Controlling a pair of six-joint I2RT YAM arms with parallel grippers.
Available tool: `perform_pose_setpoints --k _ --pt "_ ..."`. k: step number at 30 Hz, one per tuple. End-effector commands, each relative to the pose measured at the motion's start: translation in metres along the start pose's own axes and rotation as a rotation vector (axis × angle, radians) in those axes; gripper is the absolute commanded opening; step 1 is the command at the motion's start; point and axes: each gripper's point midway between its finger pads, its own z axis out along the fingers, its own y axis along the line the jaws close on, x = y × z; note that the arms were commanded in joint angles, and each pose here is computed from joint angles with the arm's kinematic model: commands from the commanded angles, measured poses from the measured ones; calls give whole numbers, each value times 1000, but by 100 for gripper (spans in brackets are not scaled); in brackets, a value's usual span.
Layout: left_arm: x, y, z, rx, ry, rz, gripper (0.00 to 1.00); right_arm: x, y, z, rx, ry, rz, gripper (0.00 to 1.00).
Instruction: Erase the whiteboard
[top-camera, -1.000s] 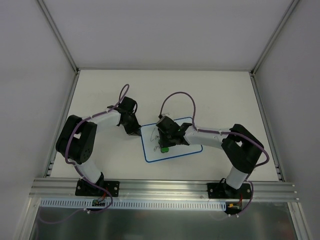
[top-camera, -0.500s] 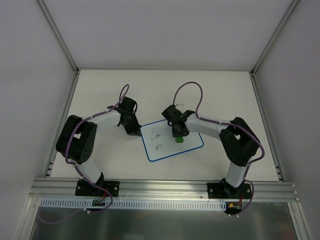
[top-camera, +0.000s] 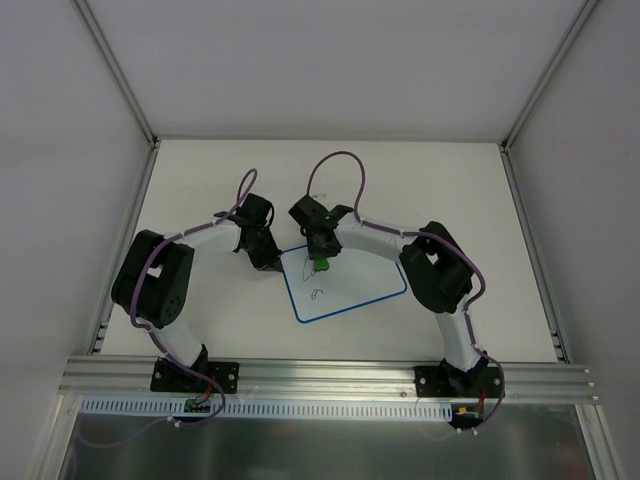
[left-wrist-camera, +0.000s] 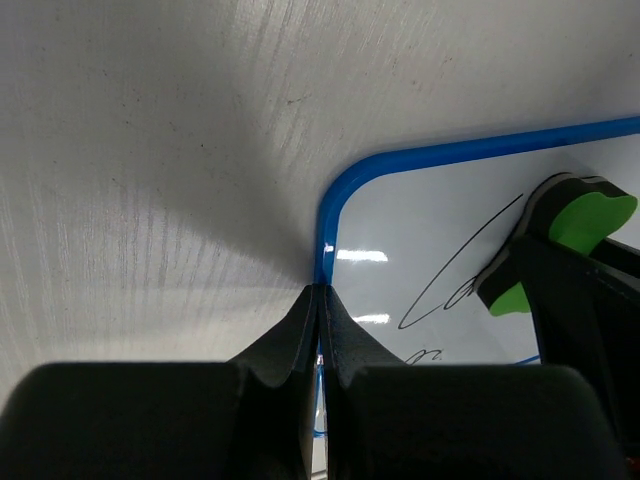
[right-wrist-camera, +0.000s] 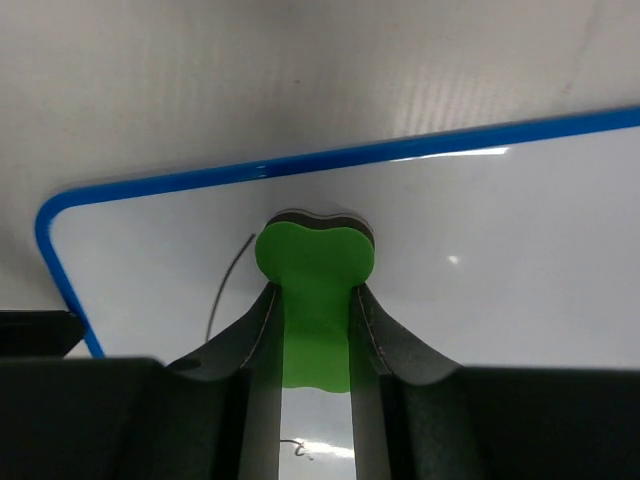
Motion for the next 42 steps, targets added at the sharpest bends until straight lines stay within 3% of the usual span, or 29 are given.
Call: perform_pose_setpoints --k 1,8,12,20,28,32,42 --pt "15 16 8 -61 30 -23 0 33 26 17 -67 111 -47 0" --pt "10 18 6 -72 -2 -51 0 43 46 12 -125 135 -105 0" --pt "6 18 6 -75 -17 -73 0 52 35 7 -100 141 -99 0" --pt "-4 19 5 -74 -34 -104 0 80 -18 -8 8 150 -113 0" --pt "-6 18 4 -63 -26 -99 0 59 -94 -21 214 95 -17 0" --pt "-6 14 3 -50 -24 -90 0 54 -76 -16 163 110 -26 0" --pt "-2 15 4 -45 -14 -98 0 51 28 -9 -91 128 -154 0"
